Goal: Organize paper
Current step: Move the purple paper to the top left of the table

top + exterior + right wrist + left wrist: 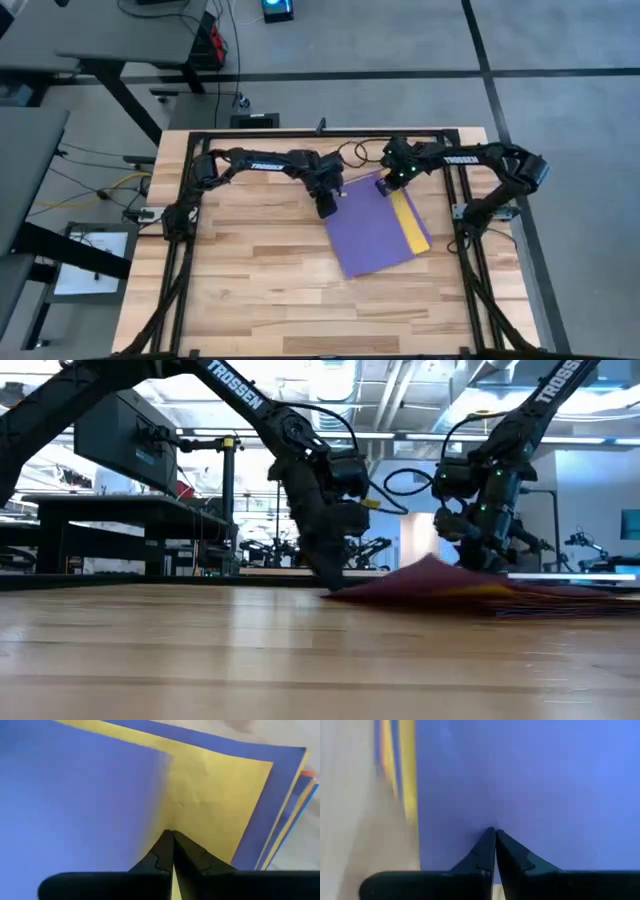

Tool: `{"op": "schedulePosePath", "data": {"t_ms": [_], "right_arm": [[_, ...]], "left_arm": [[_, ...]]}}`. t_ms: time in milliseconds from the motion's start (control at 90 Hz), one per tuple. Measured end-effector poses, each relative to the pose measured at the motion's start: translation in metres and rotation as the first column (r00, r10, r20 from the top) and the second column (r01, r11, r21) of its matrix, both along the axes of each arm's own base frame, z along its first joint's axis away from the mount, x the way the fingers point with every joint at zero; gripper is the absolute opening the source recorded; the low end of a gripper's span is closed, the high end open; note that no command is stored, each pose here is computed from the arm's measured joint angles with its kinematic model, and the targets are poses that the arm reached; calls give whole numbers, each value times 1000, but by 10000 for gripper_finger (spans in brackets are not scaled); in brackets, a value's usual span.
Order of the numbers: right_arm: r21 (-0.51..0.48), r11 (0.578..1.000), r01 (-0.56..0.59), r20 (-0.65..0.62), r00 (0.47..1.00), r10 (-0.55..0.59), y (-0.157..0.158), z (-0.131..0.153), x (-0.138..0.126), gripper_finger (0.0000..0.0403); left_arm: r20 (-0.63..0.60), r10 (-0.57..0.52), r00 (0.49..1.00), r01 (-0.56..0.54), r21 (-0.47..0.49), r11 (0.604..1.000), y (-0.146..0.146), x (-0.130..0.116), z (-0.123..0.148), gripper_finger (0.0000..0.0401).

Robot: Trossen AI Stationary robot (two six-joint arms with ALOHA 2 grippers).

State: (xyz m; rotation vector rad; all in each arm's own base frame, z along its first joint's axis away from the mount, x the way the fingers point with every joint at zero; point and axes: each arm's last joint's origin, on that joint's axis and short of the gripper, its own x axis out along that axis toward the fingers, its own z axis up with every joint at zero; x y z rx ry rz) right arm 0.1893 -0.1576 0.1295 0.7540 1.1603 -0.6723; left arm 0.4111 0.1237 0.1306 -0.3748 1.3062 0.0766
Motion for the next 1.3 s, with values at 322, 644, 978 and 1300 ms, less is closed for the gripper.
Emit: {"op": "schedulePosePath", "data": {"t_ms": [322,644,978,1300], "right_arm": [[16,1000,26,-40,999,-25,-7,1,-13,0],[-129,992,19,95,995,-6,-8,49,-7,0],[-150,988,20,144,990,2,-4,63,-8,0],[-160,987,9,156,988,17,-4,64,-6,0]], "left_arm": [[-322,-25,946,63,109,992,-6,-37,22,0],[28,125,992,-128,213,969,-11,-57,124,0],[-149,568,809,-555,121,823,-44,-116,75,0],[-123,839,531,-840,54,540,-63,-184,35,0]]}}
